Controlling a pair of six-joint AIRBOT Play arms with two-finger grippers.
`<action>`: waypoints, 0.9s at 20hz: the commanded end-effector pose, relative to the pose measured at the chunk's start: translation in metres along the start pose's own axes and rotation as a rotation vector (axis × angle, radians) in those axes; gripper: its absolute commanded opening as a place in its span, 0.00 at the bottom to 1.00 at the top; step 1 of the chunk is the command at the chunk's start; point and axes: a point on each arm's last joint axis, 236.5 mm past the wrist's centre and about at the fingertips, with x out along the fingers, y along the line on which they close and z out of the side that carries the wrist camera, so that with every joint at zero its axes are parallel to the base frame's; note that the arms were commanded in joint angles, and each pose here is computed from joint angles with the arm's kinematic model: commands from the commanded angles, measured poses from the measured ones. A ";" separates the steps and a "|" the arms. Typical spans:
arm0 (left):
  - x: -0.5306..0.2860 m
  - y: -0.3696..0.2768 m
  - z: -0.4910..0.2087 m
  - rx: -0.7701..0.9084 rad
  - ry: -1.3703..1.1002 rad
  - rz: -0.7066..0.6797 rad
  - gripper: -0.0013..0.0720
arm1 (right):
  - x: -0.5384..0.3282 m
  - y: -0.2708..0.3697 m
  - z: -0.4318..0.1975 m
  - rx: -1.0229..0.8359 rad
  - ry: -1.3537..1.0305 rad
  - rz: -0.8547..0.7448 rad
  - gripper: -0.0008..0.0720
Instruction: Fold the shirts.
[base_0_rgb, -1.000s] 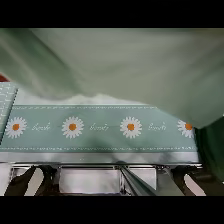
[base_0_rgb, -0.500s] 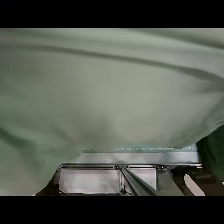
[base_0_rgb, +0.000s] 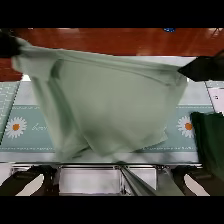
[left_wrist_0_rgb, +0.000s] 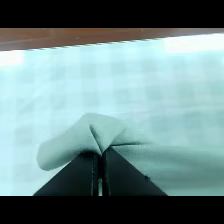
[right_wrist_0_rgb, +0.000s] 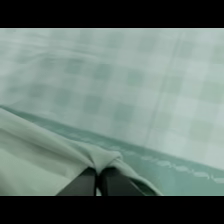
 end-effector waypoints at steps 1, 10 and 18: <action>0.117 -0.002 -0.001 -0.119 -0.005 -0.012 0.04 | 0.102 -0.054 0.014 0.053 0.020 -0.071 0.04; 0.239 -0.027 -0.036 -0.486 0.062 -0.184 0.72 | 0.237 -0.107 0.083 0.469 -0.029 0.097 0.42; 0.144 0.110 -0.144 -0.610 0.598 -0.118 0.71 | 0.096 -0.209 0.010 0.452 0.250 -0.103 0.57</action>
